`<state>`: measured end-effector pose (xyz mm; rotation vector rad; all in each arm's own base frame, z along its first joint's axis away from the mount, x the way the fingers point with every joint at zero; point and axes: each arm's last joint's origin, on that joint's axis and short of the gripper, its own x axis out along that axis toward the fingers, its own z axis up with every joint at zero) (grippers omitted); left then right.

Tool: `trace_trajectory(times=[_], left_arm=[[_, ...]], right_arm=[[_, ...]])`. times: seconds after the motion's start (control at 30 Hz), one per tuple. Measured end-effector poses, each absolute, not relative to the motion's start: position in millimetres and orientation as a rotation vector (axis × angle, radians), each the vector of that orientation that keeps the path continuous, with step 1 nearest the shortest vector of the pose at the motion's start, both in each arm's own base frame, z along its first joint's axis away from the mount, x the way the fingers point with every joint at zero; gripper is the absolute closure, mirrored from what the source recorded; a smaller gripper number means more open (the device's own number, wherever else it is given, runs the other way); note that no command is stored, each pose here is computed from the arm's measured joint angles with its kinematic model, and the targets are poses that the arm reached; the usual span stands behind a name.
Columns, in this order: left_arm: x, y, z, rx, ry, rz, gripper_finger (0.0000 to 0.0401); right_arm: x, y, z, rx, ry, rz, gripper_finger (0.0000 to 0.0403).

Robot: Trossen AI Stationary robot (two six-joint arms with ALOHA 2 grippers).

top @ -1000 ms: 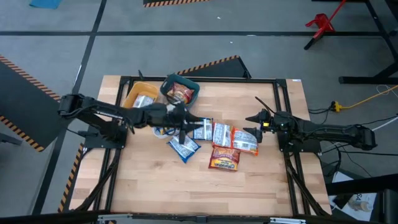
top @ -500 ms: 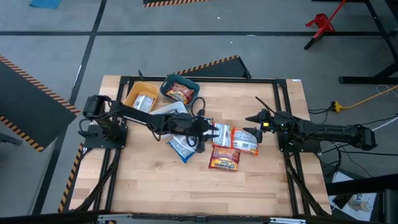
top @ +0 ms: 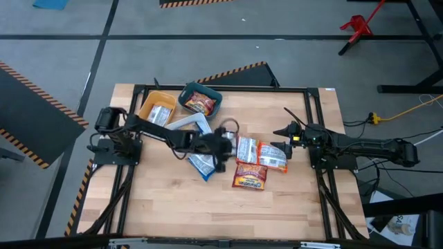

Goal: Sort Maruchan noodles
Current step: Put the bottom blue noodle into the white bin

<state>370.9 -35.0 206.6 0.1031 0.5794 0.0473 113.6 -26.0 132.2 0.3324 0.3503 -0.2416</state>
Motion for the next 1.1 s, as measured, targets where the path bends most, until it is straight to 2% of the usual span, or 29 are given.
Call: trace_trajectory(times=[0.23, 0.8, 1.1], left_arm=[[350, -64, 187, 0.091, 0.844, -0.037, 0.0257], [352, -52, 168, 0.096, 0.935, -0.001, 0.0169], [358, -54, 150, 0.130, 0.951, 0.039, 0.0156]], right_arm=[[114, -26, 132, 0.332, 0.350, -0.242, 0.0107], [114, -26, 132, 0.331, 0.350, -0.242, 0.0107], [114, -26, 132, 0.330, 0.351, -0.242, 0.0107]])
